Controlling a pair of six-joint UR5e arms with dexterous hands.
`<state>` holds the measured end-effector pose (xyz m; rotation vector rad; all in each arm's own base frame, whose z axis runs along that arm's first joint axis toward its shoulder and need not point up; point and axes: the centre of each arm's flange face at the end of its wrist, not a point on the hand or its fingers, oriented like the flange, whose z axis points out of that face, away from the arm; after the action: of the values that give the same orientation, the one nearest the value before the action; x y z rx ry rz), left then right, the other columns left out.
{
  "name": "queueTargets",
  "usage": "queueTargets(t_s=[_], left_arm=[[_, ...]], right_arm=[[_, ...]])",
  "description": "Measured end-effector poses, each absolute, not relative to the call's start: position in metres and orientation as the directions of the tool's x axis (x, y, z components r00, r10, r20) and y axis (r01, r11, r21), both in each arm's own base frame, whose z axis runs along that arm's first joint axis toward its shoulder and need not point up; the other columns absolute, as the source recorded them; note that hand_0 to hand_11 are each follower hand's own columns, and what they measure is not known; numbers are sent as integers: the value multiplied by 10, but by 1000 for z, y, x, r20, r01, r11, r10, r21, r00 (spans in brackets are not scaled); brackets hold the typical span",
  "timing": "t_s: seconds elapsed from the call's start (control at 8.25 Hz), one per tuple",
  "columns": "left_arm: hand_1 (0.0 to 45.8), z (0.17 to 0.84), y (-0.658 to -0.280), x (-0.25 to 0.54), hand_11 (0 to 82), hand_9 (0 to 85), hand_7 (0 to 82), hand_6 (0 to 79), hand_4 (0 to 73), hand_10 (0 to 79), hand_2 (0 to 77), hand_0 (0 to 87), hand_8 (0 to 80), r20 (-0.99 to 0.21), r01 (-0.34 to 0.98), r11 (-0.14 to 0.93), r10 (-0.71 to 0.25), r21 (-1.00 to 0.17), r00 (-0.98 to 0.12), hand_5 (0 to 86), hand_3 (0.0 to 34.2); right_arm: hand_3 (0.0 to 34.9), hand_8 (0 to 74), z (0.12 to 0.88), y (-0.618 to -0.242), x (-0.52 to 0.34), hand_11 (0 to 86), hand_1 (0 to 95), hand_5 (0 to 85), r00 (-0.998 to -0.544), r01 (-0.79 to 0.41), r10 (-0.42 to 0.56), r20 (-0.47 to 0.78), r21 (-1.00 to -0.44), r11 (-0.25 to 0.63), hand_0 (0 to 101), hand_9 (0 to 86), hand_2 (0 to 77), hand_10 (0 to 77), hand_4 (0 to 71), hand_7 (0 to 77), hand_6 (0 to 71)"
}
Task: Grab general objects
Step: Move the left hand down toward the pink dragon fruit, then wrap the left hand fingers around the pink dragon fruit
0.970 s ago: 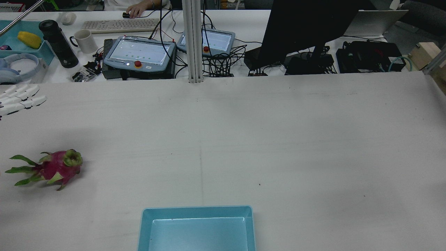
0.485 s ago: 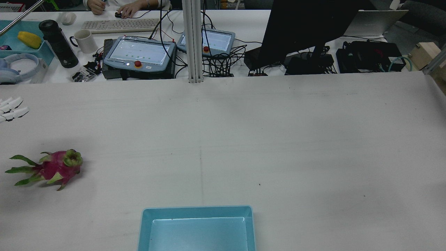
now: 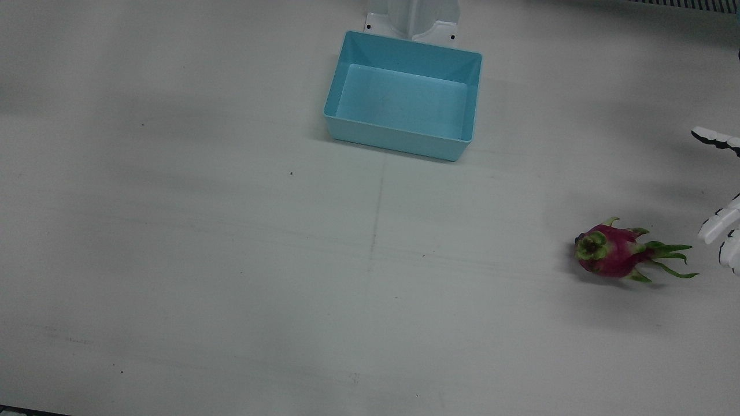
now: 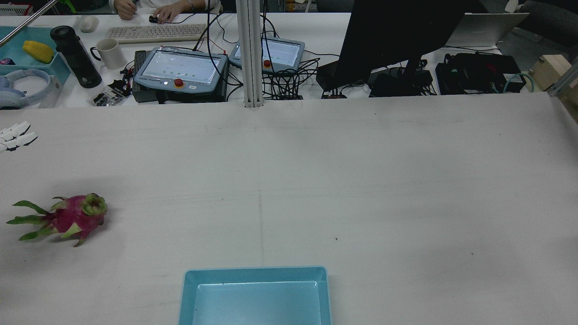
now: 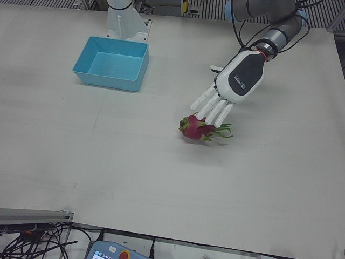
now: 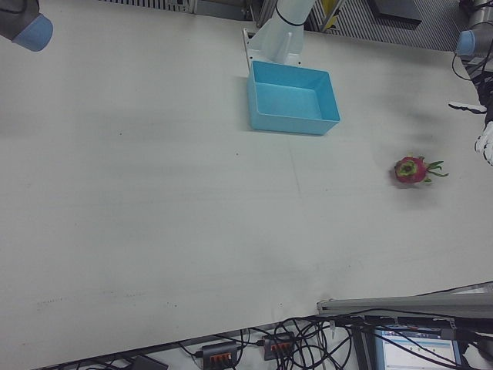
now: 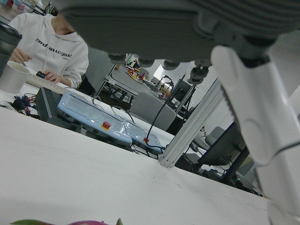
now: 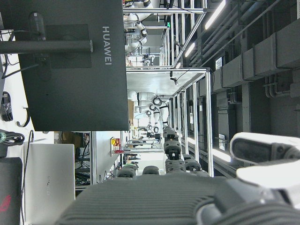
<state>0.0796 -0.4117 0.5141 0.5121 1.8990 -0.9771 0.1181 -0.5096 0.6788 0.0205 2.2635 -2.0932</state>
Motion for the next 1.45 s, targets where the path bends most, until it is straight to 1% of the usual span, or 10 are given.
queueTargets(t_s=[0.12, 0.24, 0.36, 0.48, 0.61, 0.73, 0.85, 0.97, 1.21, 1.45], left_arm=[[0, 513, -412, 92, 5, 0, 5, 0, 5, 5, 60, 529, 11, -853, 678, 587, -41, -442, -520, 22, 74], [0, 511, -410, 112, 5, 0, 5, 0, 5, 5, 60, 529, 11, -854, 692, 570, -33, -443, -519, 22, 74], [0, 507, -408, 126, 5, 5, 27, 5, 5, 5, 71, 549, 11, -875, 725, 552, -16, -411, -483, 16, 74], [0, 502, -411, 135, 5, 5, 27, 5, 5, 5, 71, 550, 11, -902, 759, 537, -7, -367, -431, 16, 76], [0, 496, -419, 145, 5, 5, 38, 5, 5, 5, 71, 549, 11, -924, 786, 522, -14, -333, -382, 22, 58], [0, 492, -433, 157, 5, 5, 38, 5, 5, 5, 71, 549, 11, -939, 804, 504, -40, -315, -343, 22, 58], [0, 491, -442, 173, 5, 5, 38, 5, 5, 5, 49, 552, 11, -946, 810, 500, -67, -307, -317, 16, 42], [0, 492, -446, 184, 5, 5, 38, 5, 5, 5, 27, 550, 11, -949, 813, 496, -86, -304, -302, 16, 20], [0, 512, -449, 198, 5, 5, 38, 5, 5, 5, 11, 551, 11, -945, 812, 485, -141, -326, -296, 16, 31], [0, 524, -448, 205, 5, 5, 49, 5, 5, 5, 11, 532, 11, -928, 796, 477, -189, -373, -321, 16, 32]], right_arm=[[0, 0, 679, -510, 118, 5, 65, 0, -998, 49, -30, -52, -996, 79, 0, 5, 747, 0, 0, 0, 0], [0, 0, 679, -510, 118, 5, 65, 0, -998, 49, -30, -52, -996, 79, 0, 5, 747, 0, 0, 0, 0], [0, 0, 679, -510, 118, 5, 65, 0, -998, 49, -30, -52, -996, 79, 0, 5, 747, 0, 0, 0, 0], [0, 0, 679, -510, 118, 5, 65, 0, -998, 49, -30, -52, -996, 79, 0, 5, 747, 0, 0, 0, 0], [0, 0, 679, -510, 118, 5, 60, 0, -998, 49, -30, -52, -996, 79, 0, 5, 747, 0, 0, 0, 0], [0, 0, 679, -510, 118, 5, 60, 0, -998, 49, -30, -52, -996, 79, 0, 5, 747, 0, 0, 0, 0], [0, 0, 679, -510, 118, 5, 60, 0, -998, 49, -30, -52, -996, 79, 0, 5, 747, 0, 0, 0, 0], [0, 0, 679, -510, 118, 5, 65, 0, -998, 49, -30, -52, -996, 79, 0, 5, 747, 0, 0, 0, 0], [0, 0, 679, -510, 118, 5, 60, 0, -998, 49, -30, -52, -996, 79, 0, 5, 747, 0, 0, 0, 0], [0, 0, 679, -510, 118, 5, 65, 0, -998, 49, -30, -52, -996, 79, 0, 5, 747, 0, 0, 0, 0]])
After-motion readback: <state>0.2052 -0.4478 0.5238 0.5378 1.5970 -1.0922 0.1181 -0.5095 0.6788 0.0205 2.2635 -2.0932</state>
